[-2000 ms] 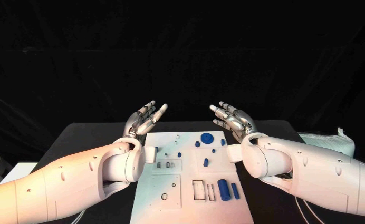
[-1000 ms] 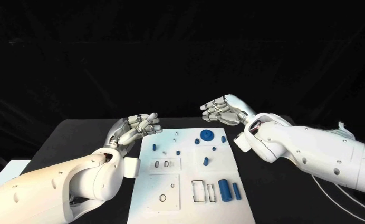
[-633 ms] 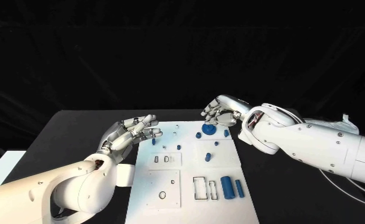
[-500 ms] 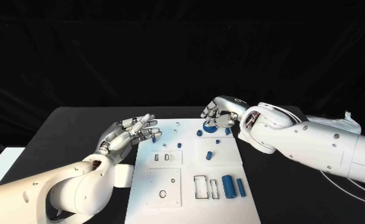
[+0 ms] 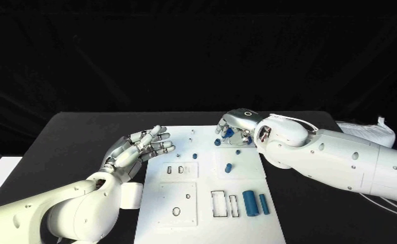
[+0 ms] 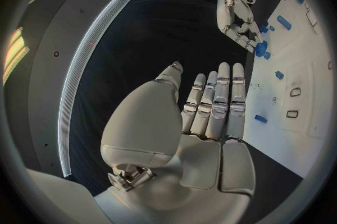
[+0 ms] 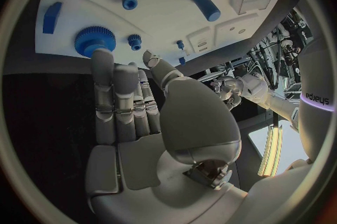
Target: Assemble the parts on the task board
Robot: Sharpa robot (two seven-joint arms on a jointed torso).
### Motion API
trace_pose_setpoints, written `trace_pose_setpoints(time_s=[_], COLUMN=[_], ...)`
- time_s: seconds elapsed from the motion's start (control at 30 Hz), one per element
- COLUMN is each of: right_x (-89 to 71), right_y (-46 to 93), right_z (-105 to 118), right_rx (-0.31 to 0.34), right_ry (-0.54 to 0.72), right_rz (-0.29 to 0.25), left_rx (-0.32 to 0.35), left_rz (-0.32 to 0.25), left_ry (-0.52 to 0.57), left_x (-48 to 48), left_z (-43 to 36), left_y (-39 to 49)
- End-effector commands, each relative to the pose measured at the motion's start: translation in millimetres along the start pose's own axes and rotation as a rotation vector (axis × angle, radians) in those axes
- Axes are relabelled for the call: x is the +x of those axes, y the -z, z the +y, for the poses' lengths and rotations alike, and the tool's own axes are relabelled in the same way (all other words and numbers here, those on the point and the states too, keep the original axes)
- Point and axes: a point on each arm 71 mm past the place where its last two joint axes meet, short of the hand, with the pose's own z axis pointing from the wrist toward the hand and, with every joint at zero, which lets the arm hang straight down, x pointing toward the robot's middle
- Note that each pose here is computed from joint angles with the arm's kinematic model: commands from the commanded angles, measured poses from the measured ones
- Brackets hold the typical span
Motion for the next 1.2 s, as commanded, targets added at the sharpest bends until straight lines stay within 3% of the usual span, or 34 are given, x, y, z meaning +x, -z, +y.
trace_pose_setpoints(time_s=[0.03, 1.2], right_x=[2.4, 9.3], right_y=[-0.9, -16.2], right_z=[2.6, 1.4], right_rx=[-0.008, 0.017], right_ry=[0.066, 0.118], right_rz=[0.042, 0.096], left_rx=[-0.003, -0.014], left_rz=[0.020, 0.034], left_ry=[0.024, 0.029], left_x=[3.4, 5.6], left_z=[-0.9, -6.5], left_y=[0.6, 7.3])
